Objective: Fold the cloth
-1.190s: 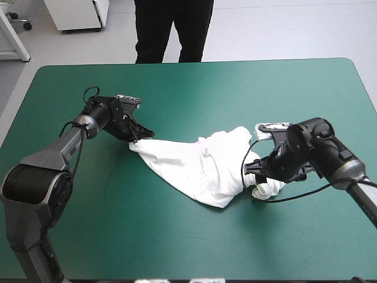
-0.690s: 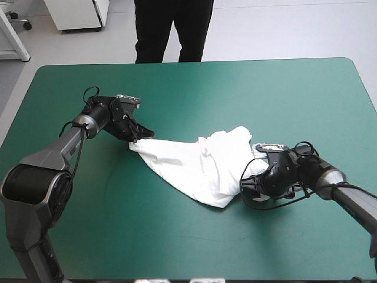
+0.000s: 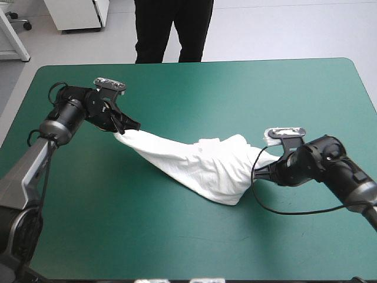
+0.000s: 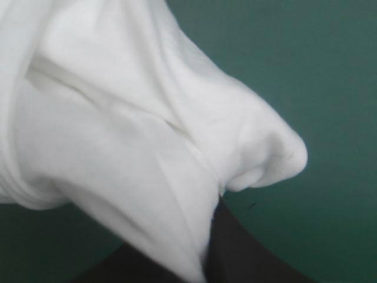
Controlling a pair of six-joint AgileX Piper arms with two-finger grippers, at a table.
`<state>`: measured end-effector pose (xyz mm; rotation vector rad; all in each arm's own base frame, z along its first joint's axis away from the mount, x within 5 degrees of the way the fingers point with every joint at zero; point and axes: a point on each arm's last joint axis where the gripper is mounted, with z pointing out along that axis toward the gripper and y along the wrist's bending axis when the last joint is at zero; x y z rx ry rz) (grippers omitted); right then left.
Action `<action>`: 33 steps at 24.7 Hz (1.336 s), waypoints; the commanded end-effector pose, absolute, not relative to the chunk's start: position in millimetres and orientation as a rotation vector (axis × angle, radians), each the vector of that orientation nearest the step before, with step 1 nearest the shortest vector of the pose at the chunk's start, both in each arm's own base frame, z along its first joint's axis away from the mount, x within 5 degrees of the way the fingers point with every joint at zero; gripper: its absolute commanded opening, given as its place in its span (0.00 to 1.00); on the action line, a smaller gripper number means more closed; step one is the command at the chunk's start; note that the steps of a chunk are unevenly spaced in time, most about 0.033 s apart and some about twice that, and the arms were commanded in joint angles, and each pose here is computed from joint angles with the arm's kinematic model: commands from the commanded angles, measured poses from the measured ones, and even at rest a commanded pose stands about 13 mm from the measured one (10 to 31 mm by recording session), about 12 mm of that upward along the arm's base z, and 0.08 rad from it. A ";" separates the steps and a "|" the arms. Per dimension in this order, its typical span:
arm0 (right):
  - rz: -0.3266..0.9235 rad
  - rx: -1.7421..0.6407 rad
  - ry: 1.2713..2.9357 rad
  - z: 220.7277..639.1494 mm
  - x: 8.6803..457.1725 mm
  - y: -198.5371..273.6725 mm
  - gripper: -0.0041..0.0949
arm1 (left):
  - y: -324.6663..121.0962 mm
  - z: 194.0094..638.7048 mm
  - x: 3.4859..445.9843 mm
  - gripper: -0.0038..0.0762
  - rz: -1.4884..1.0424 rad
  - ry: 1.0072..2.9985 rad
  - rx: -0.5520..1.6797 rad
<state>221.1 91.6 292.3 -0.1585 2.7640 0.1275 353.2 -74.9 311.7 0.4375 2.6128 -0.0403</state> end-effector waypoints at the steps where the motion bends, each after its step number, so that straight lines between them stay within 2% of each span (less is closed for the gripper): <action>1: 0.115 -0.151 2.537 360.6 206.2 77.8 0.02 | -68.3 379.6 321.6 0.04 -0.044 2.406 0.409; 14: 0.090 -0.263 1.994 538.4 154.1 48.2 0.02 | -43.1 550.1 202.0 0.04 -0.034 1.817 0.350; 21: 0.105 -0.251 1.692 614.7 109.6 28.8 0.02 | -25.5 632.5 117.0 0.04 -0.041 1.428 0.278; 25: 0.128 -0.232 1.598 635.9 85.0 18.9 0.02 | -19.8 647.2 73.6 0.04 -0.023 1.303 0.332; 28: 0.192 -0.223 1.594 636.6 80.6 20.5 0.02 | -16.8 644.1 61.1 0.04 -0.005 1.313 0.396; 31: 0.267 -0.239 1.655 624.0 82.0 26.8 0.02 | -3.7 616.1 69.5 0.04 0.112 1.539 0.385; 33: 0.303 -0.225 1.770 598.6 89.4 31.7 0.02 | 4.7 594.4 73.7 0.04 0.232 1.691 0.397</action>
